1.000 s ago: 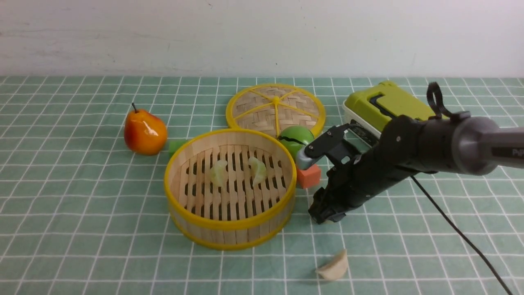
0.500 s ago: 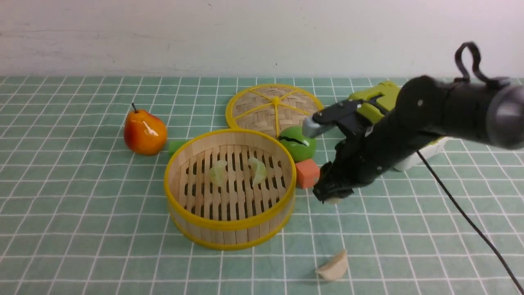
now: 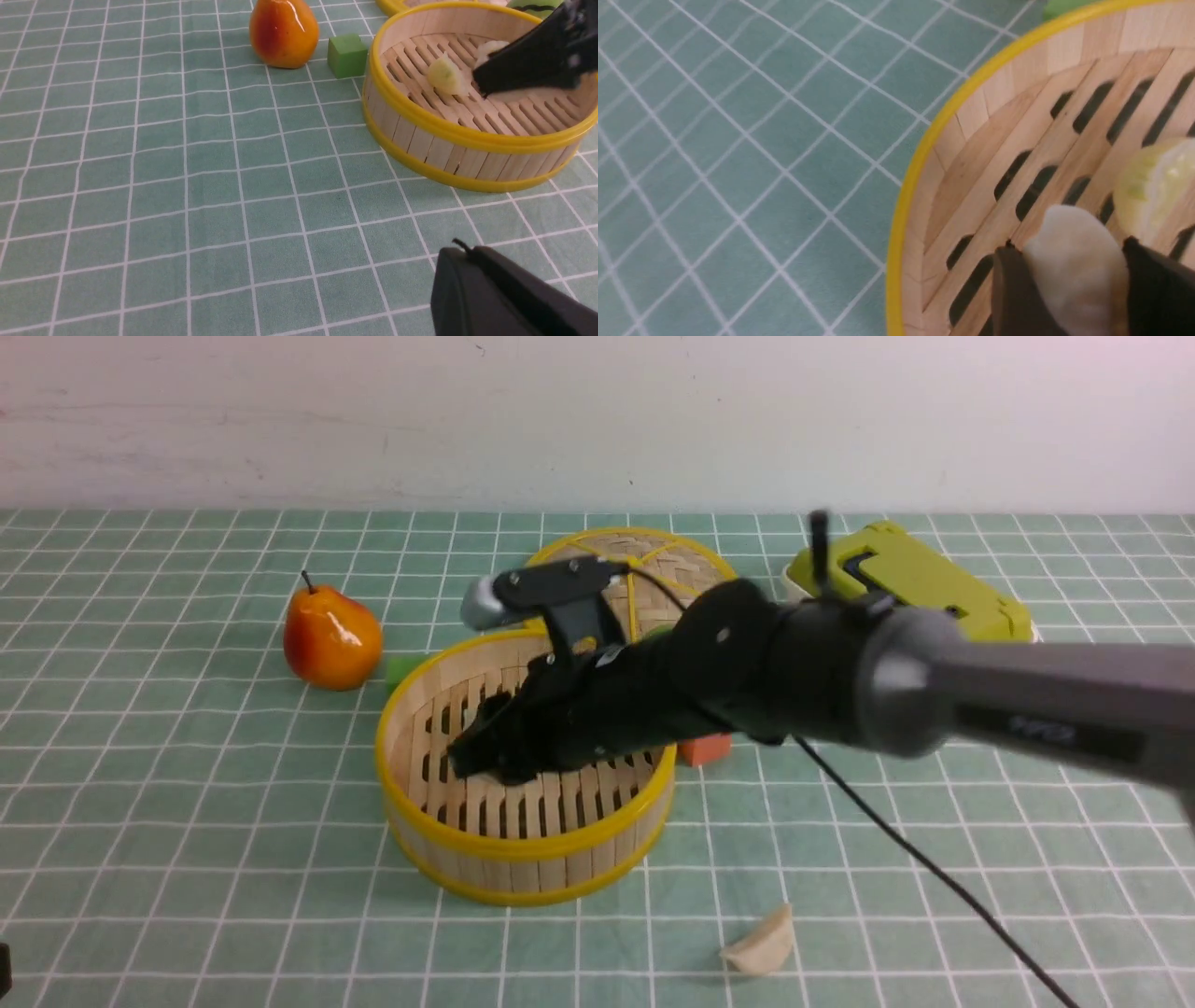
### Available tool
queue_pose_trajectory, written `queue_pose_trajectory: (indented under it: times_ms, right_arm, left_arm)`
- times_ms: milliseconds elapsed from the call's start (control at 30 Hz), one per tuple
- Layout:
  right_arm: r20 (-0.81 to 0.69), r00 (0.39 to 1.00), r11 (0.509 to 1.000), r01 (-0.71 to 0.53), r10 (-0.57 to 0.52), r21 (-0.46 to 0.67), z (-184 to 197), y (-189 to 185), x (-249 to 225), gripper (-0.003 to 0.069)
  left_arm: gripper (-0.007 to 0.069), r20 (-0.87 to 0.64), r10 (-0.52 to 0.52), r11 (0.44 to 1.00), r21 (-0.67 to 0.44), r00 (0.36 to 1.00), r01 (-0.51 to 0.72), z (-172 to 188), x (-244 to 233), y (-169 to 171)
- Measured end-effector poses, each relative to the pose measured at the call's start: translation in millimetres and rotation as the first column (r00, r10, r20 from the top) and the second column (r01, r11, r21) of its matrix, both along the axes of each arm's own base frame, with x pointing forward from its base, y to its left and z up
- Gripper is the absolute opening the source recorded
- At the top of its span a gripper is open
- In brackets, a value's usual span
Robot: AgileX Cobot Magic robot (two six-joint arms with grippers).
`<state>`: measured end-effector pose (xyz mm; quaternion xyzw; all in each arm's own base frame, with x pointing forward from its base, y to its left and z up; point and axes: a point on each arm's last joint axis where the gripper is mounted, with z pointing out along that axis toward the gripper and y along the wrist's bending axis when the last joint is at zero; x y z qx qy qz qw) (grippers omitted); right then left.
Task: Put the dumplings into the steamer on the table with the blue tablecloth.
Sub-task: 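Place the dumpling in the bamboo steamer basket with the right gripper, then reach for and grasp a dumpling lying on the table beside the steamer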
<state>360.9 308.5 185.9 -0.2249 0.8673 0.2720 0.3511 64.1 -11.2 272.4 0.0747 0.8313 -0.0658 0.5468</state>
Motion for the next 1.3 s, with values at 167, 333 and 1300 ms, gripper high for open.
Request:
queue_pose_trajectory:
  times_ms: [167,333,1300]
  right_arm:
    - [-0.006,0.999,0.999,0.041,-0.041,-0.017,-20,2,5,0.0286]
    - [0.041,0.998,0.999,0.044,-0.044,-0.009,-7,-1,6,0.0407]
    - [-0.403,0.912,0.983,0.002,-0.078,-0.185,74,-168,-62,0.0226]
  left_arm:
    - [-0.0015,-0.003,0.001,1.000,0.001,1.000,-0.001,0,0,0]
    - [-0.0015,-0.007,0.001,1.000,0.002,1.000,-0.001,-1,0,0]
    - [-0.0012,-0.010,0.003,1.000,-0.027,1.000,-0.004,-1,0,-1]
